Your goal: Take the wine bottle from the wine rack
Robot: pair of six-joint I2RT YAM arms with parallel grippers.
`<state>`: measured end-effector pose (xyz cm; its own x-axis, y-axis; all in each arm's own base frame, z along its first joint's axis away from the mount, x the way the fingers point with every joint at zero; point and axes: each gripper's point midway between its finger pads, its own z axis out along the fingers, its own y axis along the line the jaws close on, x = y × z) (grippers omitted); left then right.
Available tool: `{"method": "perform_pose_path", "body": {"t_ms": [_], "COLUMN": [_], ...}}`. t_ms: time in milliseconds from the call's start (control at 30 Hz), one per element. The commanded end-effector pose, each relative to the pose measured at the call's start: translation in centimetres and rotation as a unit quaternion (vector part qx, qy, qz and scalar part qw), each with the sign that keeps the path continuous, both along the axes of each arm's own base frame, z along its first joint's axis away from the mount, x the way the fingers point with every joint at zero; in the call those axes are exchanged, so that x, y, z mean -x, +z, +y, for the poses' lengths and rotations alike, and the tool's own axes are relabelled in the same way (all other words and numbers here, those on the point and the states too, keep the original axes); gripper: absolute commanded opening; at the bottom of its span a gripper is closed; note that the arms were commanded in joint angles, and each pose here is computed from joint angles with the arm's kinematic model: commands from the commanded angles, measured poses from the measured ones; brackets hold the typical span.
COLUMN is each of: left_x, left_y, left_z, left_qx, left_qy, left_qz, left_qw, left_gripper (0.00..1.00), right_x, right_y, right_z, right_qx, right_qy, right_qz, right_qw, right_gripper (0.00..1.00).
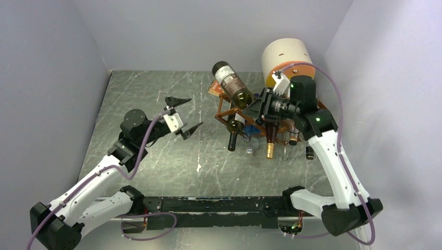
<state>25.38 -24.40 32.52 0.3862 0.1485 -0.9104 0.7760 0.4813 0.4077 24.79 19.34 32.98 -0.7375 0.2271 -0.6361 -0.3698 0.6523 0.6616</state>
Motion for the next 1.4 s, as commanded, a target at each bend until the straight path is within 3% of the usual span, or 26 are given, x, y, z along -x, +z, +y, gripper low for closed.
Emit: {"method": "perform_pose_path", "body": {"t_ms": [0, 200, 500, 767, 1367], "left_x": [-0.3, 0.0, 1.8, 1.1, -0.5], "left_y": [1.0, -0.4, -5.4, -7.8, -9.7], "left_z": [0.7, 0.7, -0.9, -1.5, -2.1], "left_qx": [-0.066, -0.109, -0.200, -0.231, -0.291], "left_qy": [0.026, 0.027, -0.058, -0.060, 0.029], "left_qz": [-0.128, -0.158, -0.158, -0.107, -0.108], "left_qw": [0.989, 0.981, 0.965, 0.965, 0.950], "left_gripper": [0.94, 0.94, 0.94, 0.94, 0.94], "right_x": [1.1, 2.2, 4.1, 5.8, 6.5], "right_y": [2.4, 0.0, -2.5, -4.1, -5.5], "right_z": [2.6, 6.7, 11.4, 12.8, 13.1], "right_qx": [-0.022, 0.003, 0.028, 0.066, 0.102], "right_qy": [0.089, 0.139, 0.197, 0.225, 0.226], "right_qz": [-0.028, 0.032, 0.084, 0.106, 0.124], "right_qw": [0.995, 0.990, 0.976, 0.966, 0.961], "right_gripper": [0.00, 0.00, 0.00, 0.00, 0.00]}}
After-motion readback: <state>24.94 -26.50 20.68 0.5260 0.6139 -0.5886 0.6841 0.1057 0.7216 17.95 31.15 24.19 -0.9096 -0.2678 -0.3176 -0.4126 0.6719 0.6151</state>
